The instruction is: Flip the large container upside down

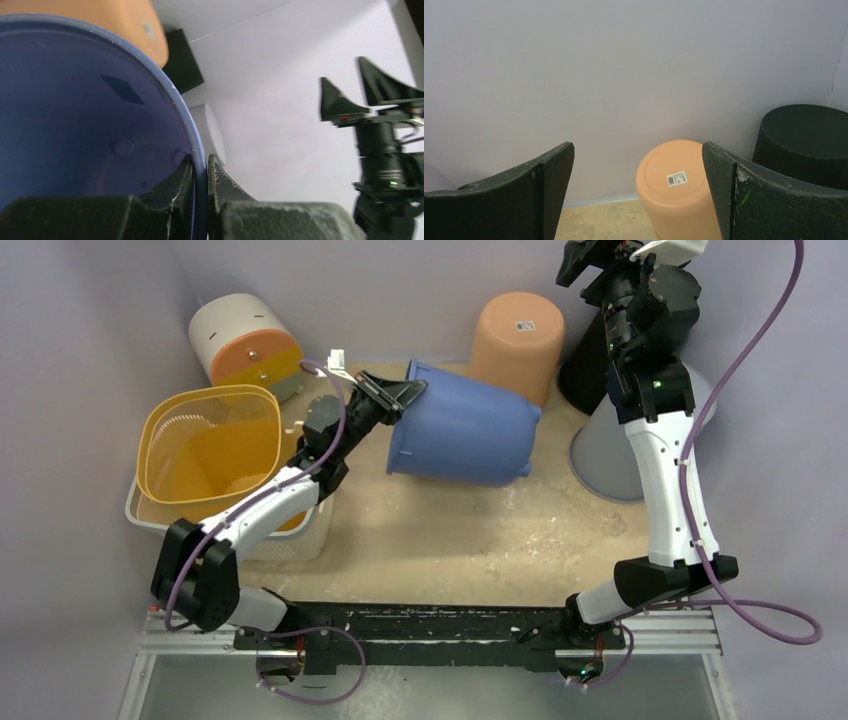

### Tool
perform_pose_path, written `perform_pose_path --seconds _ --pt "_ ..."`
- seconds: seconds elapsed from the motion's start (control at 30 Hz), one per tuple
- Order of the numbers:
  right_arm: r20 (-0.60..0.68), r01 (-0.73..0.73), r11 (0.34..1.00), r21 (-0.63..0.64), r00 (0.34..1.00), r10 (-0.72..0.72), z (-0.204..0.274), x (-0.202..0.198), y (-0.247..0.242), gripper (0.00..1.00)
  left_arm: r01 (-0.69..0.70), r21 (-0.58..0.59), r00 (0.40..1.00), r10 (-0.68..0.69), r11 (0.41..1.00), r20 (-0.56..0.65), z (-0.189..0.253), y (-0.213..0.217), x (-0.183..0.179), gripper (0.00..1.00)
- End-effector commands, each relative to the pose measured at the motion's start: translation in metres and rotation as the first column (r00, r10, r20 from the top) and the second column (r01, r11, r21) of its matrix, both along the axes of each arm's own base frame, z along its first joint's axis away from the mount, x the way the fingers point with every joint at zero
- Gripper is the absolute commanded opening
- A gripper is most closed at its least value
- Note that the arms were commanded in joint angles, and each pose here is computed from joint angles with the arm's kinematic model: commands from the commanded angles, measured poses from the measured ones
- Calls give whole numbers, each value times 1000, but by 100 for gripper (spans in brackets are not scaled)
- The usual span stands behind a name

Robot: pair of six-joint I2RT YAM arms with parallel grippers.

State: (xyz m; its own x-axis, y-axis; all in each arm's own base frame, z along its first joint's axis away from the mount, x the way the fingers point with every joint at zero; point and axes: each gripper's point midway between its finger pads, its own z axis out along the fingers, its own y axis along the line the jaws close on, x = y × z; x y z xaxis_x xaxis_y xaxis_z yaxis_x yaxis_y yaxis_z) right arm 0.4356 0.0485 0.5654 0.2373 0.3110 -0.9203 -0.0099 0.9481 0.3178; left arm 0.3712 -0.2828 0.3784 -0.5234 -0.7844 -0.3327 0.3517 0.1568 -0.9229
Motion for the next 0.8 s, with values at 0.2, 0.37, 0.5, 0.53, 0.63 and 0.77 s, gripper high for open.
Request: perform_pose_path --seconds 0.2,0.37,0.5,0.53,0.63,0.77 --pt "77 61 997 -49 995 -57 26 -22 -15 100 219 -345 970 -164 913 181 36 -44 -25 0" --pt "72 84 995 -61 994 -79 23 -24 -21 100 308 -589 951 -250 747 181 23 -47 -31 0" --pt "65 93 994 -65 994 -89 20 -23 -23 100 313 -687 945 -288 656 156 -4 -46 -25 0" --pt "64 94 993 -65 994 -90 19 -22 -24 100 312 -698 943 -300 645 145 -11 -47 -23 0" --pt "58 99 993 -66 994 -95 17 -21 -25 100 293 -707 938 -338 644 81 -39 -54 -18 0" --pt "53 104 992 -67 994 -100 14 -19 -26 100 268 -682 926 -378 680 -13 -81 -63 -15 0"
